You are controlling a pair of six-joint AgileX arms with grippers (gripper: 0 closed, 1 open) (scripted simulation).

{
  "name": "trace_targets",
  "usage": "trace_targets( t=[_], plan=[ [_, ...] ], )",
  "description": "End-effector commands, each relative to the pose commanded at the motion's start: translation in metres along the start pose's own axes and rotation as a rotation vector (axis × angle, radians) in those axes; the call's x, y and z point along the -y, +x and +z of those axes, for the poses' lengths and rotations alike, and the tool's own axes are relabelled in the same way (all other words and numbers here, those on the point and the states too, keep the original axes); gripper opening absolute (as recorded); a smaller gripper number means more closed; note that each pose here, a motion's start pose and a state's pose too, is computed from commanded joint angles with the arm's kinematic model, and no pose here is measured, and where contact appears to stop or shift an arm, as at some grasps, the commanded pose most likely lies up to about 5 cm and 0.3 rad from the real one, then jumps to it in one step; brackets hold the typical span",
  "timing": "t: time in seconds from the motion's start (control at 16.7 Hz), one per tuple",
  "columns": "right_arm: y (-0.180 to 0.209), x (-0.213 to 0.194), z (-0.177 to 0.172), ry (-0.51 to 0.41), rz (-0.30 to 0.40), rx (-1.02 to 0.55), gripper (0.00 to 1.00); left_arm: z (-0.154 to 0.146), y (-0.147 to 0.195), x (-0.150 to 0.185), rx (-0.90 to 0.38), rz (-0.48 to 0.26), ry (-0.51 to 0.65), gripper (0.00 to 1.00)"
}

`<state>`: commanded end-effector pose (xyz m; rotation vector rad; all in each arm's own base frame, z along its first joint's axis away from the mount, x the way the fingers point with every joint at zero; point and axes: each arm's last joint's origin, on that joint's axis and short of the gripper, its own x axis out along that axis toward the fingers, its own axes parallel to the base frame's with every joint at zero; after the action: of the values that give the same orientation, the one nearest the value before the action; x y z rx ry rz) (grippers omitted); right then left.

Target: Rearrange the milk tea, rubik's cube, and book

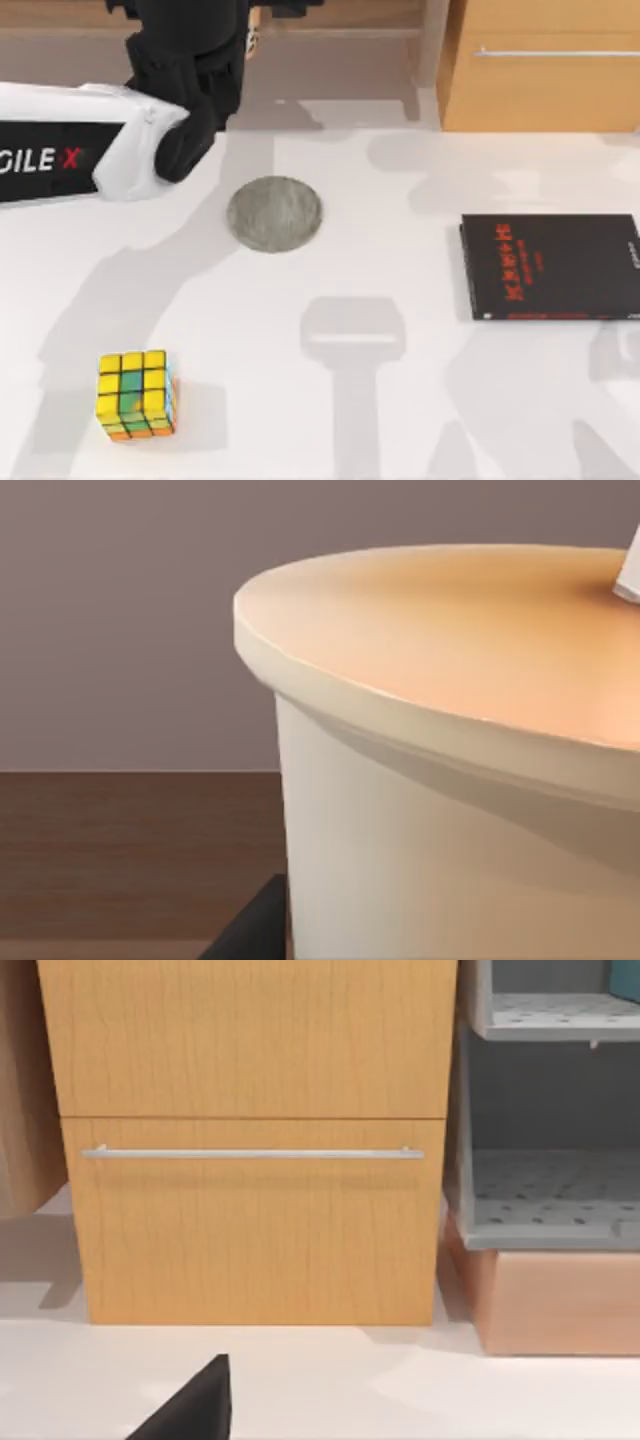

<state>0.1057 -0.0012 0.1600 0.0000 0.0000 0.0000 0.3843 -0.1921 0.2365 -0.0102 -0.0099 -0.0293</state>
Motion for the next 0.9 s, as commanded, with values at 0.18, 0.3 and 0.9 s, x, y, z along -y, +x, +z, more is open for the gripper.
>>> trace_targets(
  t=[0.18, 0.3, 0.9],
  plan=[
    [0.0, 0.0, 0.0, 0.0, 0.0, 0.0, 1.0, -0.001, 0.001, -0.001, -0.003, 0.004, 0.003, 0.0],
    [0.0, 0.0, 0.0, 0.0, 0.0, 0.0, 1.0, -0.003, -0.011, 0.009, 0.01, -0.003, -0.012, 0.0],
    [0.0, 0.0, 0.0, 0.0, 0.0, 0.0, 1.0, -0.067, -0.058, 0.032, 0.065, 0.001, -0.05, 0.0]
  ],
)
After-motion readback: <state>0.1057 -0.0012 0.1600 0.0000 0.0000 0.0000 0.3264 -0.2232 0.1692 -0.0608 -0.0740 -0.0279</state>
